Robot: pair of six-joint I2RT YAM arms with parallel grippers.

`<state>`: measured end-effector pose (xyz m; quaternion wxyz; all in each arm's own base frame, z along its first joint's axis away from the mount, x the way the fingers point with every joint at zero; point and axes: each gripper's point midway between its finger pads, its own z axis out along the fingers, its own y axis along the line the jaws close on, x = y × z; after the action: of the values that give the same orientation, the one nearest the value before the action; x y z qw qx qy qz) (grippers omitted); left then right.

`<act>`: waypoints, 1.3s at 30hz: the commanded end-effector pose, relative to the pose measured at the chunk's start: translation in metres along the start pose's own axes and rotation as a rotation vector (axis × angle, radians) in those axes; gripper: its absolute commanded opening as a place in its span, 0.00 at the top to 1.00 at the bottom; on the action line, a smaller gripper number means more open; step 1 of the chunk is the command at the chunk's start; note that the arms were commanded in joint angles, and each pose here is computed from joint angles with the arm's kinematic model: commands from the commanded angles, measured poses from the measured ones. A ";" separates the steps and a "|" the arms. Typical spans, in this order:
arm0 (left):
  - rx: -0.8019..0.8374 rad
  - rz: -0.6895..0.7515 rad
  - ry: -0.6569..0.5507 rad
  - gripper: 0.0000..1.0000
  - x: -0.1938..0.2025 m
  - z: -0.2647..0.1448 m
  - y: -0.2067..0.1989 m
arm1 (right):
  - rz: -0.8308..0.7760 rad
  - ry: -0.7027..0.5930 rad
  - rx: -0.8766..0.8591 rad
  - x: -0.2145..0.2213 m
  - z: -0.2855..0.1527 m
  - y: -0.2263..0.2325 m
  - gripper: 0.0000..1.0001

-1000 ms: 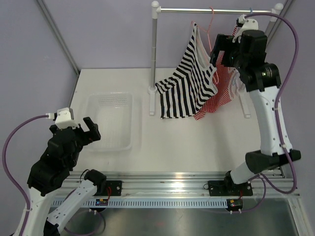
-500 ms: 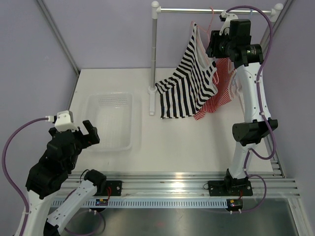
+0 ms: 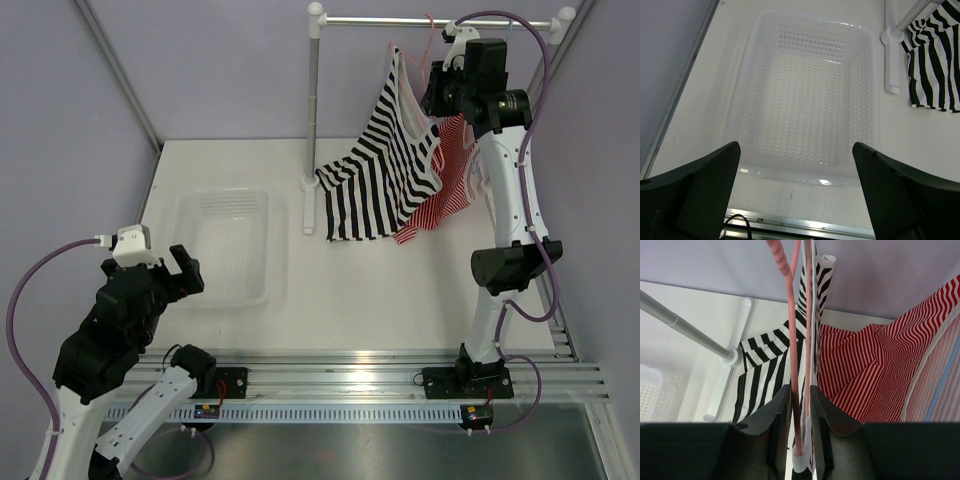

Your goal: Remove the tank top from the hanger

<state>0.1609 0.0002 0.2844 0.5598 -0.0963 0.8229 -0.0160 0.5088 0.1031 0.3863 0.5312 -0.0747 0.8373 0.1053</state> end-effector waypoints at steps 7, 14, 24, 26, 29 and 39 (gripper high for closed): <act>0.014 -0.004 -0.016 0.01 -0.002 0.004 -0.004 | -0.024 -0.047 -0.055 -0.010 0.013 0.010 0.86; 0.016 -0.003 -0.021 0.01 -0.002 0.006 -0.005 | -0.026 -0.133 -0.053 -0.035 -0.004 0.020 1.00; 0.016 -0.006 -0.026 0.01 -0.003 0.005 -0.004 | 0.019 -0.301 -0.073 -0.084 -0.050 0.030 1.00; 0.018 -0.006 -0.026 0.01 -0.003 0.004 -0.004 | 0.028 -0.310 -0.073 -0.087 -0.061 0.032 1.00; 0.023 -0.007 -0.027 0.01 -0.005 0.003 -0.006 | 0.040 -0.318 -0.081 -0.088 -0.077 0.034 1.00; 0.107 -0.030 -0.063 0.01 -0.028 -0.006 -0.022 | 0.104 -0.214 -0.178 -0.053 -0.124 0.056 1.00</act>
<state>0.1622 -0.0049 0.2866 0.5614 -0.0909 0.8221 -0.0285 0.4392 0.1150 0.4749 0.6015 -0.0537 0.7782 0.1726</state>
